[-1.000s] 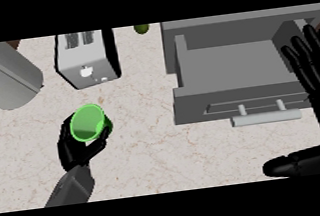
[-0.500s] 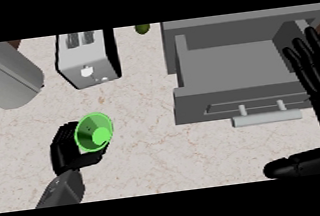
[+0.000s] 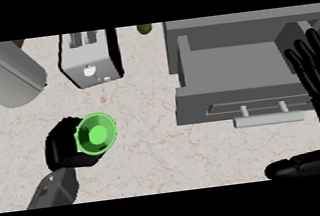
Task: Pick up the cup, place it into the drawer and close the drawer
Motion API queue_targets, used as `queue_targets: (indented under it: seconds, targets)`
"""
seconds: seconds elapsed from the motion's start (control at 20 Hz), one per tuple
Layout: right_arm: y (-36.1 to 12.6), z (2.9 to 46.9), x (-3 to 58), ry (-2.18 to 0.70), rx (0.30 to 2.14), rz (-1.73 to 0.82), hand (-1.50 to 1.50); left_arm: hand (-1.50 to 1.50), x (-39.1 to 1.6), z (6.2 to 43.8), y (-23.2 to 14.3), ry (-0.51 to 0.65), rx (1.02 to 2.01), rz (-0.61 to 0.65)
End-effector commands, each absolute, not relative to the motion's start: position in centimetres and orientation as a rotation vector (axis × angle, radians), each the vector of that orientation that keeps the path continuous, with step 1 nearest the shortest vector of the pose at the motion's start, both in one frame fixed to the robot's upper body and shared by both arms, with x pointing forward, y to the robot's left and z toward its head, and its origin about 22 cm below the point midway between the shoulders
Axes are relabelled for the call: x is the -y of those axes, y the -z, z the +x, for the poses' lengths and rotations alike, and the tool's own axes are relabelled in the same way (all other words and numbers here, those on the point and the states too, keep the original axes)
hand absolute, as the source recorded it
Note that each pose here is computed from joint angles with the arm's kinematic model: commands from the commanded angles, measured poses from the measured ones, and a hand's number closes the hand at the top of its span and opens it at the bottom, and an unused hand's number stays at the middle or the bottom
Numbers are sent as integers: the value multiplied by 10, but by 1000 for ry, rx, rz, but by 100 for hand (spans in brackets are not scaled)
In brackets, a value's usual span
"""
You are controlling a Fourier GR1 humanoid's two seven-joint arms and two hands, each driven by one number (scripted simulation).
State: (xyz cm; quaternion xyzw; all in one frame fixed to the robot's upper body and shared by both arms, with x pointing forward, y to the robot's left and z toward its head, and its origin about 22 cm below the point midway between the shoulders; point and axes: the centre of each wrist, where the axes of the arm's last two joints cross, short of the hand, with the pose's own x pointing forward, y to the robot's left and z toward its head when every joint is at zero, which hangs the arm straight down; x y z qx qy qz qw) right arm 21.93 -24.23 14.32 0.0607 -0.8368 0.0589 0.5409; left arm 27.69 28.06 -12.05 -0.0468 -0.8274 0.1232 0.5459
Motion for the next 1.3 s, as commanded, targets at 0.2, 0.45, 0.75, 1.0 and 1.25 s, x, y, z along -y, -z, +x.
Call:
queue_targets:
  seconds: [0.2,0.45,0.75,1.0,1.25]
  targets:
    - [-140,212,241,-132,1982,138,-150,150,-247,298,57,-124,2064,-336]
    - [-134,212,253,-146,1976,132,-150,150,-211,321,3,-120,2092,-374]
    - [-129,229,250,-125,1983,131,-150,150,-191,324,-76,-123,2105,-419]
    - [-135,225,240,-135,1992,132,-150,150,-164,352,-112,-52,2105,-382]
    - [-146,225,246,-164,1997,140,-150,150,-129,377,-142,-16,2105,-367]
